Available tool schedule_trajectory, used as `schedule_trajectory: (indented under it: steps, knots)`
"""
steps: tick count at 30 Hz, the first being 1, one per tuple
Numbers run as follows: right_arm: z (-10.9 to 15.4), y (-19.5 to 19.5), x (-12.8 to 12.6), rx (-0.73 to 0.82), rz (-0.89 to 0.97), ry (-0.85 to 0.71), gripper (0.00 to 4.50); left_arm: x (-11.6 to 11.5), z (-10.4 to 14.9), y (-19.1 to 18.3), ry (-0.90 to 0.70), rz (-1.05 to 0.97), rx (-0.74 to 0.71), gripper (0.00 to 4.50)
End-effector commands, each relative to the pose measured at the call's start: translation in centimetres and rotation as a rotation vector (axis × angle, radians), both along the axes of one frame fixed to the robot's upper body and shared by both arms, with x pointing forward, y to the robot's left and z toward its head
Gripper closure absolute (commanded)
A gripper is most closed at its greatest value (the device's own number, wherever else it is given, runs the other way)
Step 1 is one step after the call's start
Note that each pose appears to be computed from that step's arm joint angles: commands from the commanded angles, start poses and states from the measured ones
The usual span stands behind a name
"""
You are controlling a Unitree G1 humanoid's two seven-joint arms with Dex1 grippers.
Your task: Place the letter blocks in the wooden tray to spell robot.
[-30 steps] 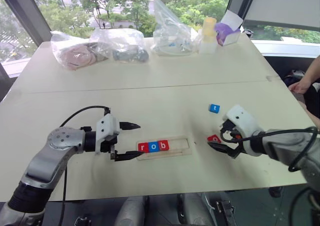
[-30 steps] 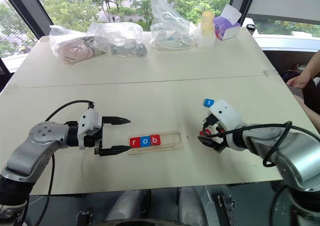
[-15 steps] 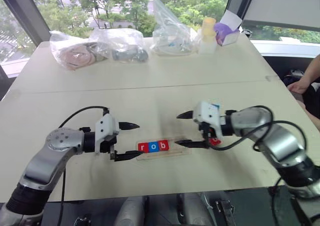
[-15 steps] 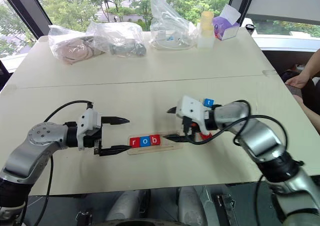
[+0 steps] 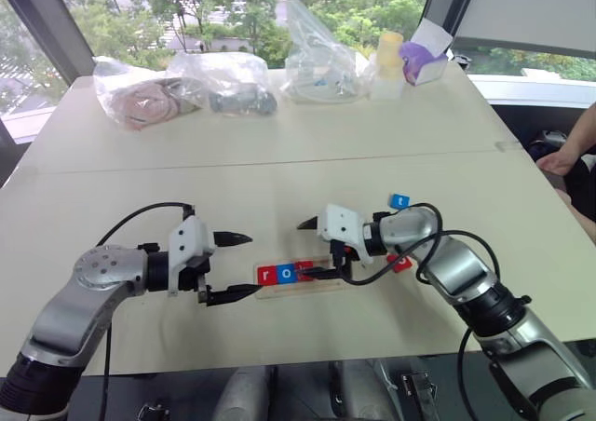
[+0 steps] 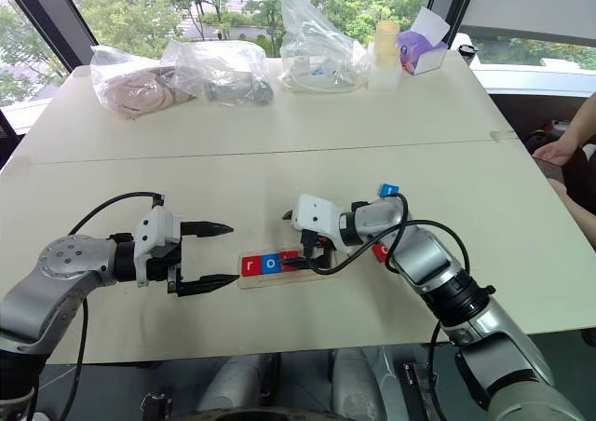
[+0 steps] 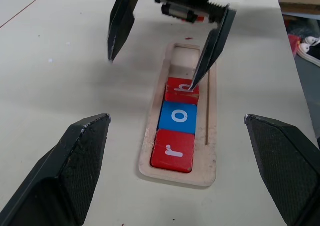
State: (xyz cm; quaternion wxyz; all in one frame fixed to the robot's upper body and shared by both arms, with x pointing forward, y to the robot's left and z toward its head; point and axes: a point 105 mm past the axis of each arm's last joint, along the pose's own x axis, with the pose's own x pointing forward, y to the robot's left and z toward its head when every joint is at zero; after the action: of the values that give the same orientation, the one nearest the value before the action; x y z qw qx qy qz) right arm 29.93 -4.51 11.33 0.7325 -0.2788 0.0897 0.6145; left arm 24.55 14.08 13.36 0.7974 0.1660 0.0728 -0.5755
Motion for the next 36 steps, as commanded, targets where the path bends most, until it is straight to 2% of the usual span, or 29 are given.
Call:
schedule_trajectory:
  steps: [1,14,18,21,23,29,33,36]
  knots:
    - [0.7,0.8,0.3,0.017,0.006,-0.04,0.04,-0.1,0.8,-0.3,-0.032,-0.007,-0.012,0.0]
    - [0.5,0.1,0.4,-0.011,0.003,-0.063,0.04,-0.2,0.9,-0.5,-0.032,-0.011,-0.017,0.0]
    - [3.5,-0.6,0.6,0.09,-0.046,-0.036,0.04,-0.3,0.8,-0.6,-0.03,-0.016,-0.016,0.0]
    - [5.9,-3.0,0.4,0.153,-0.116,0.0,0.04,-0.3,0.9,-0.7,-0.03,-0.019,-0.017,0.0]
    - [6.3,-5.3,-0.1,0.142,-0.157,0.014,0.04,-0.3,0.9,-0.8,-0.03,-0.023,-0.016,0.0]
    - [4.6,-12.2,-2.1,-0.003,-0.331,0.053,0.04,-0.3,0.8,-1.1,-0.027,-0.036,-0.023,0.0]
    - [2.8,-14.6,-3.4,-0.08,-0.391,0.069,0.04,-0.2,0.6,-1.2,-0.025,-0.046,-0.025,0.0]
    - [2.2,-15.1,-3.5,-0.067,-0.439,0.085,0.04,-0.1,0.6,-1.3,-0.028,-0.048,-0.028,0.0]
